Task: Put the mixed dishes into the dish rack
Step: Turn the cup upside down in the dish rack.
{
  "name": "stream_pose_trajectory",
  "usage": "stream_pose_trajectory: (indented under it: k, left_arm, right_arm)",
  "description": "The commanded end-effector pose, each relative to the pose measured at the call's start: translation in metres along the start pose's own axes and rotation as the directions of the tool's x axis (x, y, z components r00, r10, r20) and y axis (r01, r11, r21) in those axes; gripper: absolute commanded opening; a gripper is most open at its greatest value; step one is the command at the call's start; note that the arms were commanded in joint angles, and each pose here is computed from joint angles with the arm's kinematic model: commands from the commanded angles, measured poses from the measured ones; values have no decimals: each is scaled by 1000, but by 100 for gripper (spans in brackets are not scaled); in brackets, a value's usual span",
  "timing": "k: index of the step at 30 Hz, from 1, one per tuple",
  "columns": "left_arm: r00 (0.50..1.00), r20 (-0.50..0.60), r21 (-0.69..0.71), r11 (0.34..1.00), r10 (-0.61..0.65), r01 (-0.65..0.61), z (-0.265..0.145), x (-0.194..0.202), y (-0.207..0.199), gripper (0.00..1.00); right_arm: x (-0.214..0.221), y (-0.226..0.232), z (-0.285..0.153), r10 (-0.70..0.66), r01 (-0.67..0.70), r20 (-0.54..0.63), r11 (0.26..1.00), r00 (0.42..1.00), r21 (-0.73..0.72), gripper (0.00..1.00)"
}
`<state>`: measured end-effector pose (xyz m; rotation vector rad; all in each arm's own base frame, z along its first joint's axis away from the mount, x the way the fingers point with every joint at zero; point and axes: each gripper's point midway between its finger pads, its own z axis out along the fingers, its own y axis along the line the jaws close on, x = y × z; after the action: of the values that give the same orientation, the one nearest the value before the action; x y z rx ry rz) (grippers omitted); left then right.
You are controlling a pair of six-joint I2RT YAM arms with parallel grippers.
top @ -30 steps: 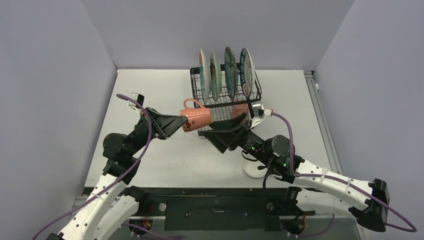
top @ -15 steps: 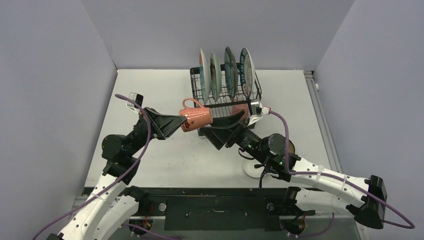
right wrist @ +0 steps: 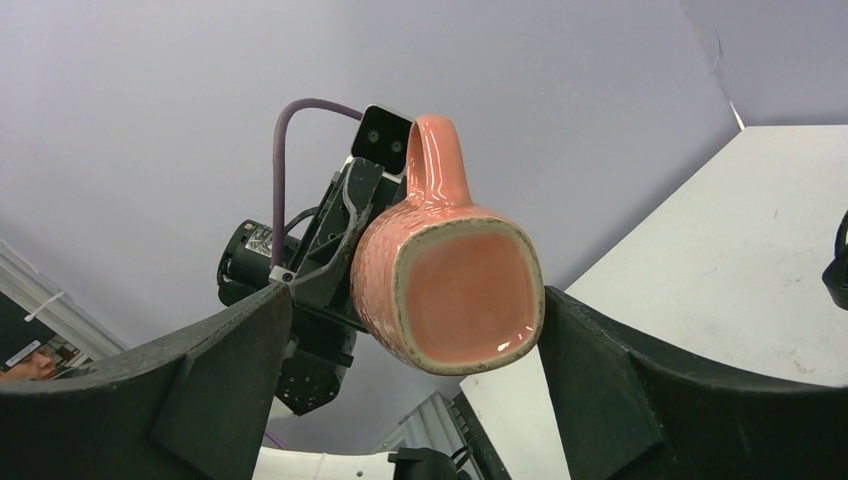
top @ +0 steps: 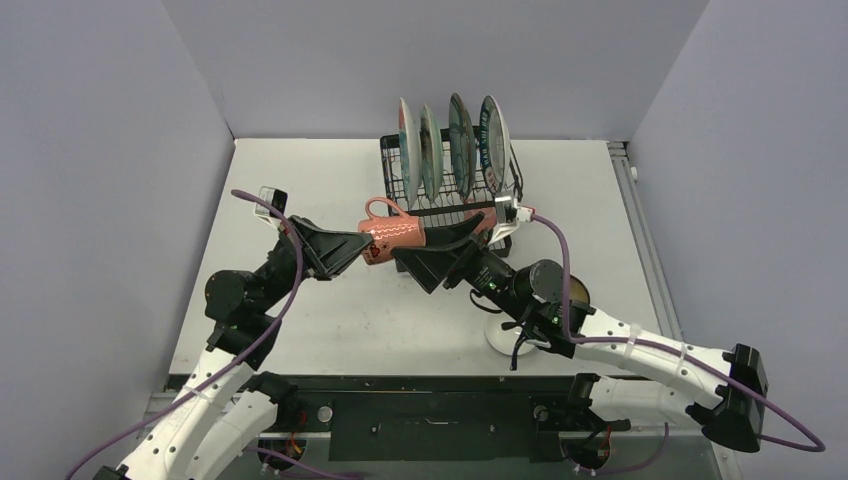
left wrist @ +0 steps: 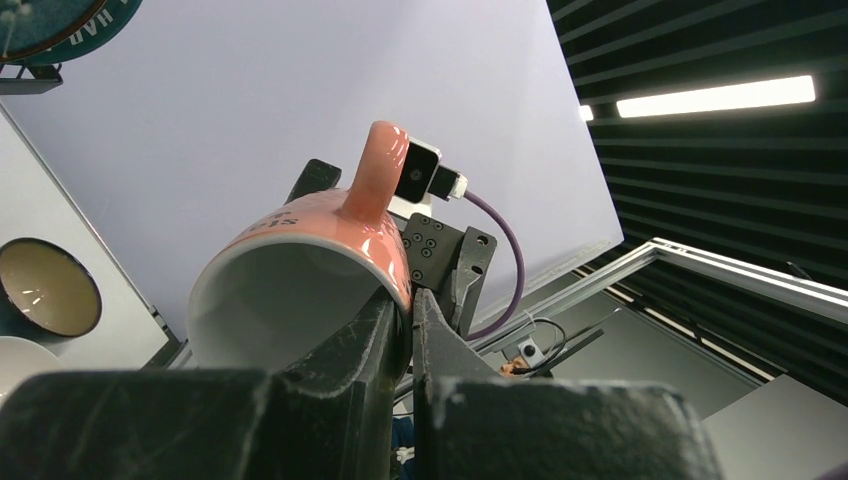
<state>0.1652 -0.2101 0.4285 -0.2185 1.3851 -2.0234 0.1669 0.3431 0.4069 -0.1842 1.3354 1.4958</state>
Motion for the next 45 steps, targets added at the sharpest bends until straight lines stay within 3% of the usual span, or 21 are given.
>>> stream_pose_trajectory:
  k: [1,22,36,45]
  left_arm:
    - [999,12,113,992,52,-53,-2,-1,-30,0]
    - [999,-5,124,991,49,-48,-1,1,-31,0]
    - [999,-11,127,991,50,-49,-2,2,-29,0]
    - [999,-12,138,989,51,-49,-4,3,-30,0]
  right_arm:
    - [-18,29,7,2,3,51,995,999,-98,85]
    - [-19,32,14,19,-10,72,992,997,-128,72]
    - [-20,23,19,33,-23,105,995,994,-94,76]
    - [-19,24,23,68,-54,120,992,991,-115,68]
